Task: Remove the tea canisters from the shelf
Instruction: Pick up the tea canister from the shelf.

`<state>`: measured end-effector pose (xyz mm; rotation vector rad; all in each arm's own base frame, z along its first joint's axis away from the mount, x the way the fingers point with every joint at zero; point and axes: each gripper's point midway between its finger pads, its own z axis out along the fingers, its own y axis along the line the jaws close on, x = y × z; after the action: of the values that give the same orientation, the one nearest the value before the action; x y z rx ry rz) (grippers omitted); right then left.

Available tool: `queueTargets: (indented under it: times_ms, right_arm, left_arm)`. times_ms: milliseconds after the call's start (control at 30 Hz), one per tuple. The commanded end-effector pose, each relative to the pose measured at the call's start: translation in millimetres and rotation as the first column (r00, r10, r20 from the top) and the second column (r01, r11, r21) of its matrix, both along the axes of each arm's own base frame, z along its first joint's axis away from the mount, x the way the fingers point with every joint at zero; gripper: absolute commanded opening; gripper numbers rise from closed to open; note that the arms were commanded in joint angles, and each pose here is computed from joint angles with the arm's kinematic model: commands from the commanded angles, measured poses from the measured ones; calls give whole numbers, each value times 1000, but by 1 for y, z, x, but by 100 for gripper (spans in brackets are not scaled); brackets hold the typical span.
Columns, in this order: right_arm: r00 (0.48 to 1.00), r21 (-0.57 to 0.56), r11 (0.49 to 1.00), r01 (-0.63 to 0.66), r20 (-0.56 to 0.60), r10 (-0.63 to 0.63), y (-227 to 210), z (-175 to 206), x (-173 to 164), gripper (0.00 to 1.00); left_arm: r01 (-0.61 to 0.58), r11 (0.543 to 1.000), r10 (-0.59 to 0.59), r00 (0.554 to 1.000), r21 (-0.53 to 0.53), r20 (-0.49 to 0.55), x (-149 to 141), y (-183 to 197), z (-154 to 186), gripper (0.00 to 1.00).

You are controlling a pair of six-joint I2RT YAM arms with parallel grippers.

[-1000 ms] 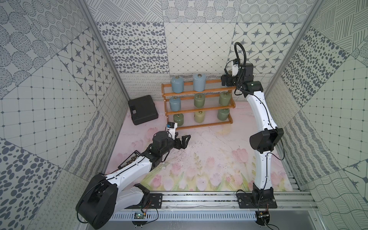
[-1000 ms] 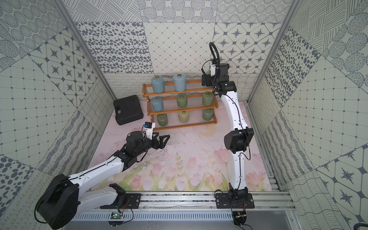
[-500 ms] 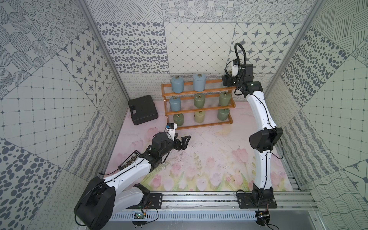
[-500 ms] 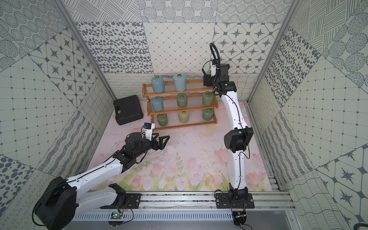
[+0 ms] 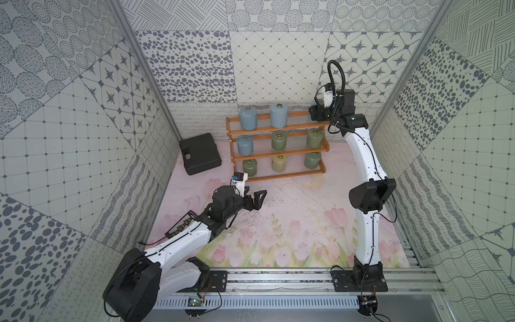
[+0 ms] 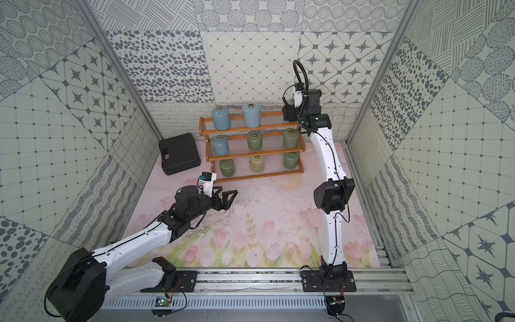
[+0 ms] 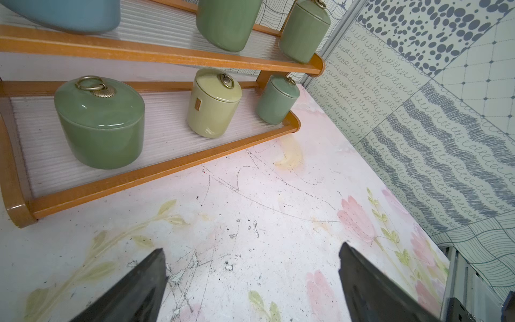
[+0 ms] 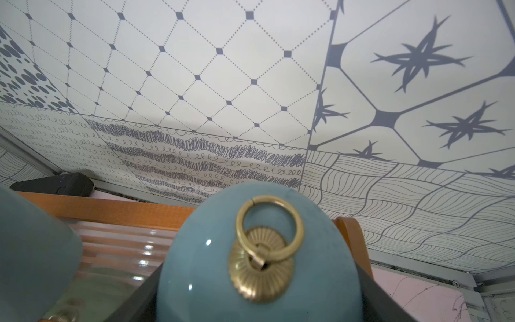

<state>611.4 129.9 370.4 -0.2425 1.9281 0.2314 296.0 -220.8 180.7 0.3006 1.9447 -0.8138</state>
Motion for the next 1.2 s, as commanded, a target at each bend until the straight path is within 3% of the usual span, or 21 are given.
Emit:
queueTargets:
  times_ms: [0,1167]
  right_arm:
    - [998,8,999,-40,57,40,5,34,-17,71]
    - [995,14,996,-89,50,88,11,50,-40,69]
  left_arm:
    - [8,1000,-8,1000,-16,10,0,-3,4,100]
    - [15,1000,-15,1000,-11,0,-1,-6,-1,100]
